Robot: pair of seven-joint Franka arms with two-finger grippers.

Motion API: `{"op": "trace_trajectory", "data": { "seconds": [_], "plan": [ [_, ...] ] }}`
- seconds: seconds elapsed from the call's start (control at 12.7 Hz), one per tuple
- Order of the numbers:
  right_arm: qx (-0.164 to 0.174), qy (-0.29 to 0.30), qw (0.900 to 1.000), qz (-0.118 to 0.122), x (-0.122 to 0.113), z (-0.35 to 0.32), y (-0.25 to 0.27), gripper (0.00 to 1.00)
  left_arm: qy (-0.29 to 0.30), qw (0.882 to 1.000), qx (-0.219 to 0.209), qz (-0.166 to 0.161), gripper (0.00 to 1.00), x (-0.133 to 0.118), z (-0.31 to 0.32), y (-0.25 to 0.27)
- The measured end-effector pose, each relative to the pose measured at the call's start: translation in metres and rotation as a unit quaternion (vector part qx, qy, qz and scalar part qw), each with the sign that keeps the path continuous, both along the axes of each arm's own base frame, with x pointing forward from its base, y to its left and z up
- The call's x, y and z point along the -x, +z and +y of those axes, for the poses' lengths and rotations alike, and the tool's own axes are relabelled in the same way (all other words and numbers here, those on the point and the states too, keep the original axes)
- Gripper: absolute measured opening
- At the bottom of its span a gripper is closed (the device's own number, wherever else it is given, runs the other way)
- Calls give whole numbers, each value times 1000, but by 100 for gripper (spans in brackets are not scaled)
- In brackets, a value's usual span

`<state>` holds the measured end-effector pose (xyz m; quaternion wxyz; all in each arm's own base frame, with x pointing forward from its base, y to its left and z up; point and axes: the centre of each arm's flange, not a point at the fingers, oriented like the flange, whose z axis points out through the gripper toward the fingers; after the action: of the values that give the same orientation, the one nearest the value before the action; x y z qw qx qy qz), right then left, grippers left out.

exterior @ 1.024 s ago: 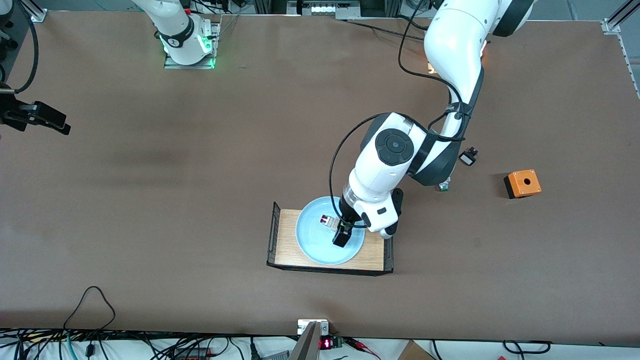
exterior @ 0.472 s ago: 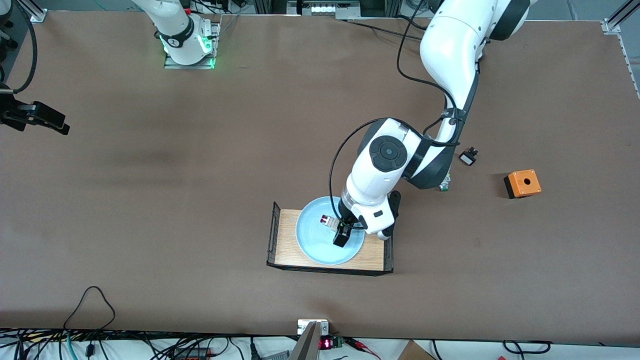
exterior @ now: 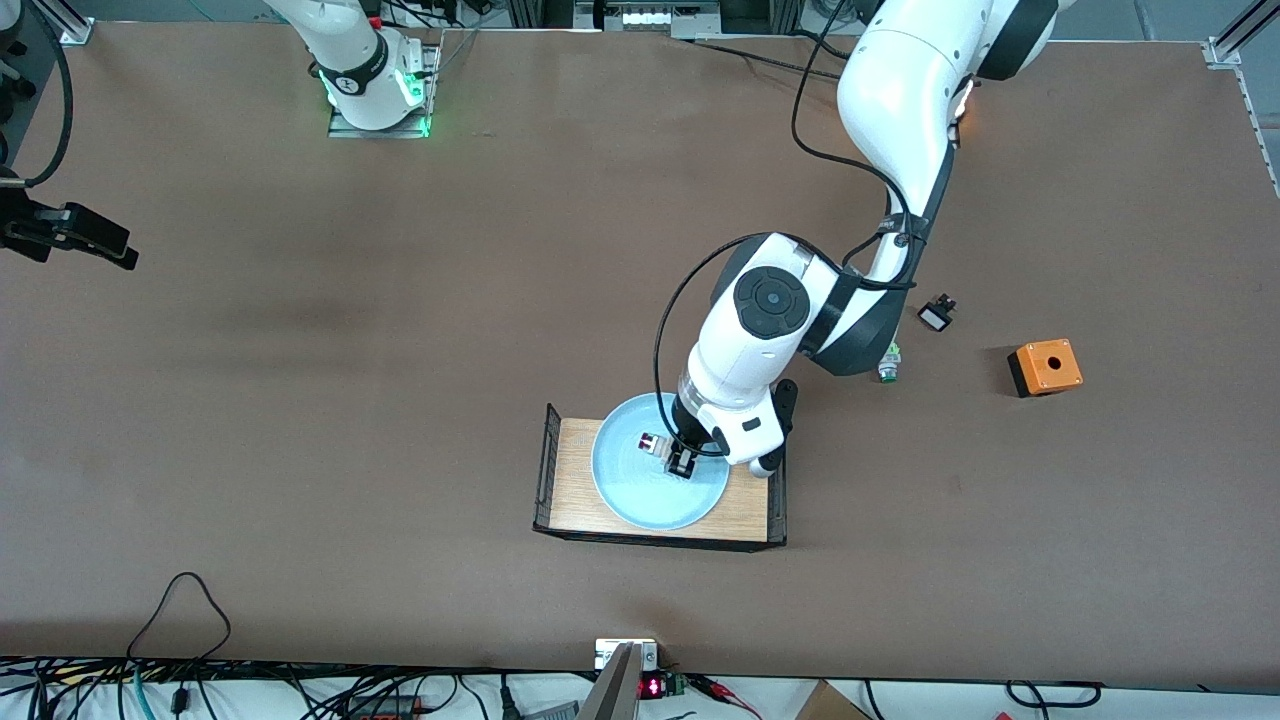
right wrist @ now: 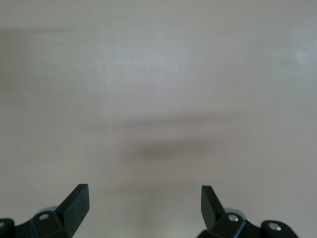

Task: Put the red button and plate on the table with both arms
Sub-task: 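Close the left gripper on the button module and lift it, then carry the button module with the left gripper toward the orange box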

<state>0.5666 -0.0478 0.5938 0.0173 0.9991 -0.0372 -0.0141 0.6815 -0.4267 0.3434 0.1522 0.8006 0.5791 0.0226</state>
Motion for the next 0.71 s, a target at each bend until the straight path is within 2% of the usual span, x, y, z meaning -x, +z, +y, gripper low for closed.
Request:
{"op": "trace_trajectory", "data": {
  "seconds": [0.39, 0.71],
  "plan": [
    [0, 0, 1000, 0, 0, 0, 0, 100, 8, 1000, -7, -8, 43, -7, 13, 30],
    [0, 0, 1000, 1, 0, 0, -1, 100, -17, 999, -34, -13, 43, -11, 58, 109]
  ]
}}
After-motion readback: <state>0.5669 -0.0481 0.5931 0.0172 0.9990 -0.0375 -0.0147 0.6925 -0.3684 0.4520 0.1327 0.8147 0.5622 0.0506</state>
